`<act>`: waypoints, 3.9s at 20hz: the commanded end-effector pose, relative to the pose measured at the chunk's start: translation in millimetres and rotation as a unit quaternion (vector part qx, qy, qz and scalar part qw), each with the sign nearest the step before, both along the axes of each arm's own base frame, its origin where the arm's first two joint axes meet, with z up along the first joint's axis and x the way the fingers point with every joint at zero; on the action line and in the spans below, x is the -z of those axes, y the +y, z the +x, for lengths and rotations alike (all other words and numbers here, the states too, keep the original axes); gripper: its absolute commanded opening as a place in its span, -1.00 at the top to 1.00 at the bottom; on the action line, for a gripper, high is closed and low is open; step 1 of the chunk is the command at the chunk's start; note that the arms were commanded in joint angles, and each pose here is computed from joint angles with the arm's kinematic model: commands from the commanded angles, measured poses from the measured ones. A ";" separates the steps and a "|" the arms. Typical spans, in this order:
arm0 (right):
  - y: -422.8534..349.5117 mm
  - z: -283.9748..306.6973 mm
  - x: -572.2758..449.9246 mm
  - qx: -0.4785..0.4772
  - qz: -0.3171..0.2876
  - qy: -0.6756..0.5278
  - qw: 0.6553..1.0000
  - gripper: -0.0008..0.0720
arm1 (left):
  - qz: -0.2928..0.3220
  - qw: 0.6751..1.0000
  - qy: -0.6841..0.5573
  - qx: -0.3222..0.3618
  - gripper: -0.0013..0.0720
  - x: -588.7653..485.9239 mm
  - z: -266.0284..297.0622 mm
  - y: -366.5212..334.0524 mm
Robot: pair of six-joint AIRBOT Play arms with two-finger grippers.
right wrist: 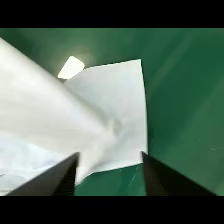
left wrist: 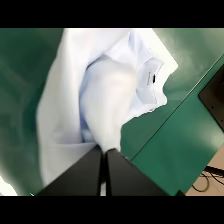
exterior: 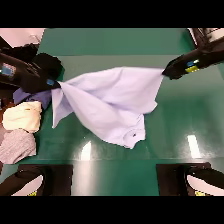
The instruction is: Fold the shirts.
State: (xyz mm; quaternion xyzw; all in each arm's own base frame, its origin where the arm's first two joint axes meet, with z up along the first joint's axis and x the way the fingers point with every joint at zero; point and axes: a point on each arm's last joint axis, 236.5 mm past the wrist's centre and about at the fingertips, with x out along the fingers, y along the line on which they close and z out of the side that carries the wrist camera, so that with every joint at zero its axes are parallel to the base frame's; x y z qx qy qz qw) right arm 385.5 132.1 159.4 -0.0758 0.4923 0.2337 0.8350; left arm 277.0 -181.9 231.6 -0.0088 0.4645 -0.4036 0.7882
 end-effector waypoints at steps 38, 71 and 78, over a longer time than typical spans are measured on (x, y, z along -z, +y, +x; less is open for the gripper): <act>177.6 -190.2 193.0 0.042 0.218 0.274 0.936 0.92 | 0.086 0.993 -0.001 -0.076 0.91 75.9 41.8 39.7; -65.9 32.7 47.5 0.274 0.289 0.095 0.912 0.92 | 0.007 0.991 -0.017 -0.130 0.91 104.6 171.8 6.2; -91.8 78.0 62.9 0.279 0.292 0.113 0.908 -0.45 | -0.012 0.975 -0.099 -0.198 -0.56 74.0 226.5 25.8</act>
